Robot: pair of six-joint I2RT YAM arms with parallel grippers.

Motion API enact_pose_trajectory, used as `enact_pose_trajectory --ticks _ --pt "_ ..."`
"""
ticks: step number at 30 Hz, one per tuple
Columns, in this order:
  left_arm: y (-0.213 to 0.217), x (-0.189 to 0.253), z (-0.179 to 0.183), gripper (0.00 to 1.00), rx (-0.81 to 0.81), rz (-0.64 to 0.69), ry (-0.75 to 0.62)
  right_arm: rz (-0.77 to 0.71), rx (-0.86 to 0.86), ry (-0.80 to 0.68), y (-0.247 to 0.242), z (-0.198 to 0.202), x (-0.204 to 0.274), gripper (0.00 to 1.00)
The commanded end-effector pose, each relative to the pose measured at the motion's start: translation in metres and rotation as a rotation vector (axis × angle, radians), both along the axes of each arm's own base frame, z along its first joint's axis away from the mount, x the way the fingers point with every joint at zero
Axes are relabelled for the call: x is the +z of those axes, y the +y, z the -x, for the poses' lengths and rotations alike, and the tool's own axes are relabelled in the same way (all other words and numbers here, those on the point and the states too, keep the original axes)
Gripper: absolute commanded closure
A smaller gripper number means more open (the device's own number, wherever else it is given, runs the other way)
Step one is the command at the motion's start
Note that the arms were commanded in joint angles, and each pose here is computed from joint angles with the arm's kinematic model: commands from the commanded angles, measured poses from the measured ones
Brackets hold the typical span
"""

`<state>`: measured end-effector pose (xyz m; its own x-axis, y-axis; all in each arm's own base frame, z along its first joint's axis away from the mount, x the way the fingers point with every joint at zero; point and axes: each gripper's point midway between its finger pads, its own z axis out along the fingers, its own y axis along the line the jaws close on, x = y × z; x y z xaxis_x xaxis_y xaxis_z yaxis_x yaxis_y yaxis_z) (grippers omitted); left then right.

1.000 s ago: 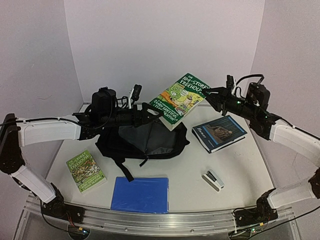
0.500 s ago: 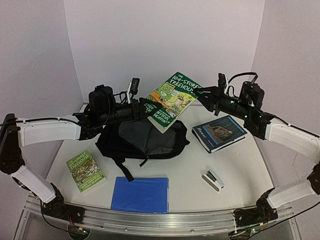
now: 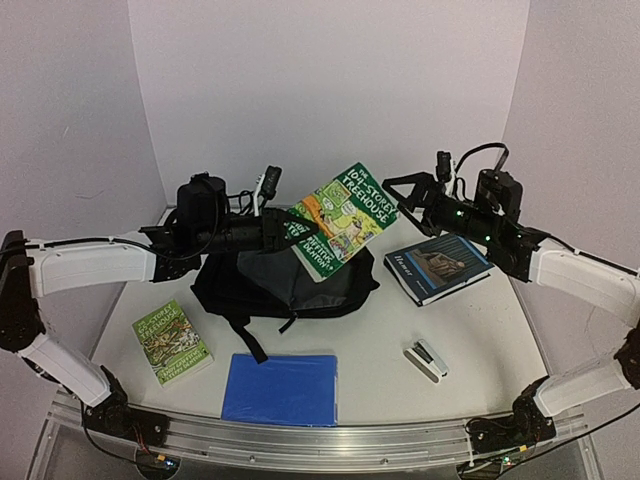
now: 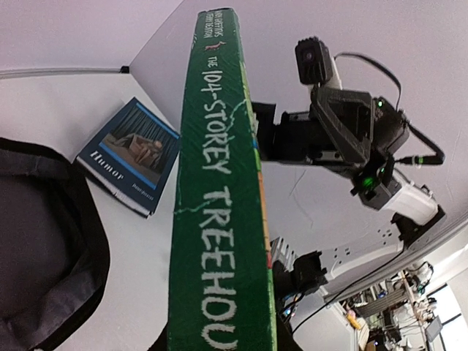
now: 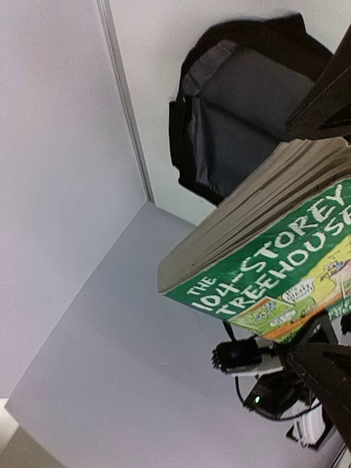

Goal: Pack the student bag
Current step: Place the book in the student bag.

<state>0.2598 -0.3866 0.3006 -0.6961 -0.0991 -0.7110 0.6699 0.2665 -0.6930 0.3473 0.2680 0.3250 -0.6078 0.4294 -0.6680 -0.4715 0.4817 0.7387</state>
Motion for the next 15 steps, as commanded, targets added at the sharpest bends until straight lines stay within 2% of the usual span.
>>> enact_pose_trajectory --ticks 1,3,6,10,15 --pt "0.018 0.045 0.041 1.0 -0.119 0.013 -0.18 0.241 0.072 -0.108 0.003 -0.005 -0.019 0.02" --pt "0.022 0.049 0.053 1.0 -0.172 0.0 -0.195 0.234 0.257 -0.117 0.023 0.016 -0.025 0.02" --pt "0.024 0.057 0.071 1.0 -0.261 -0.002 -0.193 0.198 0.444 -0.112 0.039 0.041 -0.028 0.02" --pt "0.024 0.058 0.079 1.0 -0.307 -0.029 -0.163 0.147 0.601 -0.136 0.046 0.072 -0.018 0.02" --pt "0.023 0.061 0.082 1.0 -0.33 -0.02 -0.173 0.107 0.713 -0.153 0.051 0.098 -0.008 0.02"
